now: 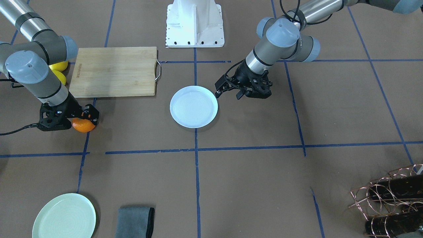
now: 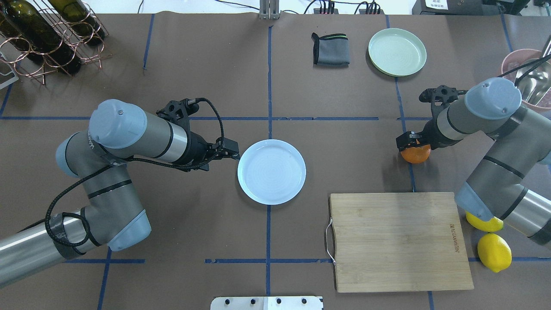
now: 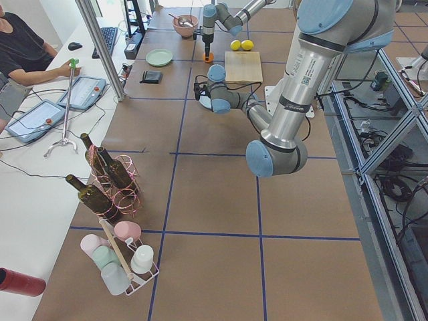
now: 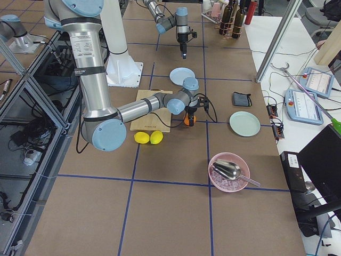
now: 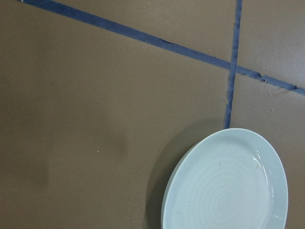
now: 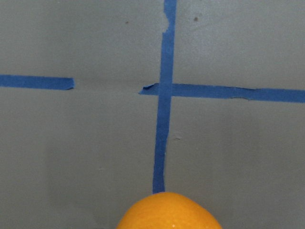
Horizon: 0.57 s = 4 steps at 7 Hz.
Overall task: Pick orange to plate
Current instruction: 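Close the right gripper around the orange, then lift the orange with the right gripper and carry it over the plate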
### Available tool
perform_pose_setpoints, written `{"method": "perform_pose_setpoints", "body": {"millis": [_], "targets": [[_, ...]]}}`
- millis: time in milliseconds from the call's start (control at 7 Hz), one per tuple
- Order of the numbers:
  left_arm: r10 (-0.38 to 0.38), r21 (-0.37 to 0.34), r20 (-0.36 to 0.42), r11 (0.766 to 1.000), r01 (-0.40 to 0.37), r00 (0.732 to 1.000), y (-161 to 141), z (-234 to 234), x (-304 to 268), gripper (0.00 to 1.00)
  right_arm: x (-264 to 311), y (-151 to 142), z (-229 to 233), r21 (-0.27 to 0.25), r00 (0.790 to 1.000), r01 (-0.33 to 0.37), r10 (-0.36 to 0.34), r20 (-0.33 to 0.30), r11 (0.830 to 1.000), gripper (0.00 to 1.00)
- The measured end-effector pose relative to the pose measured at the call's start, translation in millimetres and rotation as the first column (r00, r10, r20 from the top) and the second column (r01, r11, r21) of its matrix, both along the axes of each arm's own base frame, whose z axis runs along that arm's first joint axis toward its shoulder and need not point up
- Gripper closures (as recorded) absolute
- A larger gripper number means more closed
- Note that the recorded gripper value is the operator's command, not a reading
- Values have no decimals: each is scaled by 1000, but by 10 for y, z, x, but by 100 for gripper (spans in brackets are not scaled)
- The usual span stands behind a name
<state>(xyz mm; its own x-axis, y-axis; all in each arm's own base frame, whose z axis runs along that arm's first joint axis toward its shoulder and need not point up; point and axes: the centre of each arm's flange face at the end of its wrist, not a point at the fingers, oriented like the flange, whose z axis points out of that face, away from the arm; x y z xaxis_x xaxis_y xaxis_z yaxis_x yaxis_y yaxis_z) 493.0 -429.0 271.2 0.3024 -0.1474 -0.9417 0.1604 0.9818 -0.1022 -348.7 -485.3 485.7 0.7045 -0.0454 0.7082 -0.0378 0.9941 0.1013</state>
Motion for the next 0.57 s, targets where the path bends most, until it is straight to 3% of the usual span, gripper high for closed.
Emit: {"method": "perform_pose_setpoints", "body": {"millis": [286,429,571], "targets": [[-1,-2,-2,1000,1,1000,3,-8,-3,0,2,10,3,-9,1000,-7,7,1,1000,93],[-1,-1,-4,1000,1,1000,7,-21,-9,0,6,24,-7,-22,1000,-18,18,5,1000,100],[-2,1,-8,1000,2,1000,10,-40,-22,0,17,41,-95,-30,999,-27,27,20,999,100]]}}
